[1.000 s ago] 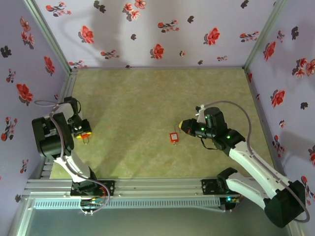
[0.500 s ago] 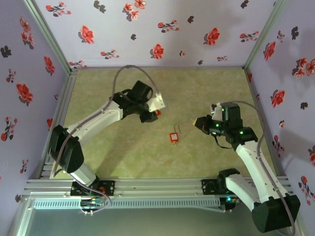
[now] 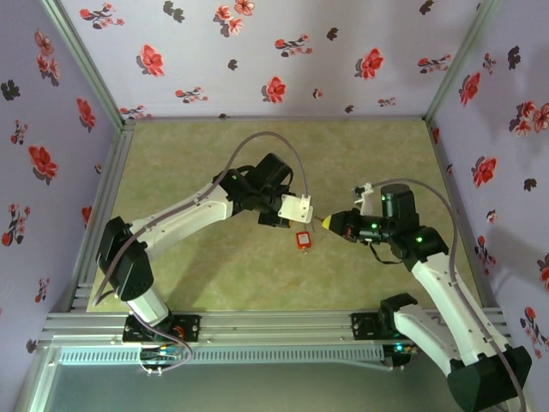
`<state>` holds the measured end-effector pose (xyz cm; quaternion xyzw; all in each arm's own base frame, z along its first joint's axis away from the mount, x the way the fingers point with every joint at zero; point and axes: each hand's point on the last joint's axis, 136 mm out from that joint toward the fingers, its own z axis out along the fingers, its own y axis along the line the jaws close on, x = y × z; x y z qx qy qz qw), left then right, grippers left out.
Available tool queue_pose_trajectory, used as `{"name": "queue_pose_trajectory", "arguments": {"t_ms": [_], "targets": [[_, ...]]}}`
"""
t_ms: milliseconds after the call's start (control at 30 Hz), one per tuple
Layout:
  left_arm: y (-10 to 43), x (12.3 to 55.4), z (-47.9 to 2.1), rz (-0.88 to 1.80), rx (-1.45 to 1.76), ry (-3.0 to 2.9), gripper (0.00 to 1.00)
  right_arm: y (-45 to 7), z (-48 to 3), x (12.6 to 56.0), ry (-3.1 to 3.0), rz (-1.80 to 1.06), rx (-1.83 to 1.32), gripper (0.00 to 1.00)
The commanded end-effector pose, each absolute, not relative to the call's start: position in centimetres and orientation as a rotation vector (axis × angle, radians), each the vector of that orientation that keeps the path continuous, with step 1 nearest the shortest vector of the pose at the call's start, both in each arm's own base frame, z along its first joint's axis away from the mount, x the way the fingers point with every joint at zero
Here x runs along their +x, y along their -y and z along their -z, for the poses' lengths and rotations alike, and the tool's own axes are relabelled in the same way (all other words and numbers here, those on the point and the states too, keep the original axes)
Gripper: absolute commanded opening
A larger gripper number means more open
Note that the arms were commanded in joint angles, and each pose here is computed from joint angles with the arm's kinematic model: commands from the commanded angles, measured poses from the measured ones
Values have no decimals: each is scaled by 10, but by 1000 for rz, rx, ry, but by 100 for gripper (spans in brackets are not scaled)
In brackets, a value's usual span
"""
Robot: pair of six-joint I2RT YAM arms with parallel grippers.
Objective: Unlock with the key
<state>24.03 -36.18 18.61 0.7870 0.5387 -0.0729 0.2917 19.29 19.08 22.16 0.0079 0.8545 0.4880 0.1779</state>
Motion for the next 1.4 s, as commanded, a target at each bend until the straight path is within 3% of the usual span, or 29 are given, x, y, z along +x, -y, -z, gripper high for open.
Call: {"name": "queue_pose_trajectory", "arguments": {"t_ms": [0,667,1133,1367], "targets": [[373,235,-197,199,2123,-1357,0,-203,-222,192,-2404,-1408,-28,0],[384,216,-203,219,2159,-1304,0,-209,-202,197,-2426,-1383,0,0],[395,213,-218,220,2113,-1216,0,-211,-188,184,-2526,-1361,-143,0],[415,213,-230,156,2008,-1107,0,-217,-183,198,-2509,-1403,-33,0]]}}
